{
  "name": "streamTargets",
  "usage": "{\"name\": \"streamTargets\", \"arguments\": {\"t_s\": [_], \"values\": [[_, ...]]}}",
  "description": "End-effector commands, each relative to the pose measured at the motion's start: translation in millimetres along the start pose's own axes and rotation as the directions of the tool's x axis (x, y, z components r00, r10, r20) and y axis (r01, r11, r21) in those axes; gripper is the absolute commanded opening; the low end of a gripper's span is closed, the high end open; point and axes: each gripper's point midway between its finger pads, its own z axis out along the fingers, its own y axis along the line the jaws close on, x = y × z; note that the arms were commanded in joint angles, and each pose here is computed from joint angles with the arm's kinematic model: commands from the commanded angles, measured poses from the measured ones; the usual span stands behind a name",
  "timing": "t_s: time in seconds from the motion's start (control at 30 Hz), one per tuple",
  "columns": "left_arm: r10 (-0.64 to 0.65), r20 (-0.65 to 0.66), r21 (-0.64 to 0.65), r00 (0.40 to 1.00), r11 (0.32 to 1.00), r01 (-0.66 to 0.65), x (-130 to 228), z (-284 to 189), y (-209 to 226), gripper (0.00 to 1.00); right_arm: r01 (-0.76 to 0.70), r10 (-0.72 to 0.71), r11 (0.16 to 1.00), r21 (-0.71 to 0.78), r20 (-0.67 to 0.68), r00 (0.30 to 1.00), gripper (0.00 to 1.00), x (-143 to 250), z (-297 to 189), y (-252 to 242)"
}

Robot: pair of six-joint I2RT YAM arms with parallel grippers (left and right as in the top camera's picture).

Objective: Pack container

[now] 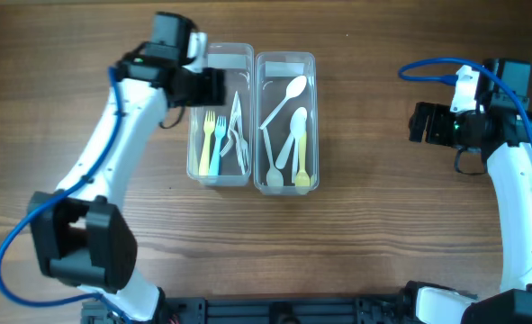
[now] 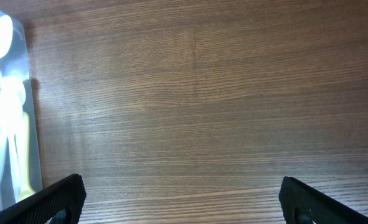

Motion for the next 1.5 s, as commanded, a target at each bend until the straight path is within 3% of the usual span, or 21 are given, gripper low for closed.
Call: {"name": "streamTargets", "arguments": {"t_s": [0.0,0.03,0.1,0.27,0.63,0.8,0.9,1.13,1.23,1.33,1.47], "values": [[-0.086,0.137,-0.047,0.987,0.995,0.093,-27,-48,43,0.8,0.011,-0.011,1.0,0.012,-0.005,1.0,1.0,1,1,-2],[-0.1,0.15,-0.056,0.984,0.993,0.109,-29,-52,53,0.81,0.011,-0.011,1.0,0.012,-0.005,1.0,1.0,1,1,-2],[-0.144,0.172,-0.076,0.974,0.984,0.159,-32,-60,77,1.0,0.011,-0.011,1.0,0.012,-0.005,1.0,1.0,1,1,-2],[-0.227,0.157,-0.117,0.961,0.962,0.247,-23,-67,116,1.0,0.011,-0.011,1.0,0.012,-0.005,1.0,1.0,1,1,-2],[-0.235,0.159,-0.12,0.959,0.959,0.255,-23,-68,120,1.0,0.013,-0.013,1.0,0.012,0.006,1.0,1.0,0,1,-2],[-0.235,0.159,-0.12,0.959,0.959,0.255,-23,-68,120,1.0,0.046,-0.047,0.999,0.01,0.219,0.974,1.0,-12,-67,10],[-0.235,0.159,-0.12,0.959,0.959,0.255,-23,-68,120,1.0,0.114,-0.099,0.993,-0.005,0.464,0.88,1.0,-5,-150,33],[-0.235,0.159,-0.12,0.959,0.959,0.255,-23,-68,120,1.0,0.192,-0.117,0.981,-0.008,0.77,0.628,1.0,48,-267,47],[-0.235,0.159,-0.12,0.959,0.959,0.255,-23,-68,120,1.0,0.2,-0.101,0.98,-0.019,0.817,0.568,1.0,66,-287,48],[-0.235,0.159,-0.12,0.959,0.959,0.255,-23,-68,120,1.0,0.272,-0.089,0.961,-0.045,0.883,0.461,1.0,76,-298,60],[-0.235,0.159,-0.12,0.959,0.959,0.255,-23,-68,120,1.0,0.348,-0.074,0.935,-0.067,0.923,0.377,1.0,79,-273,74]]}}
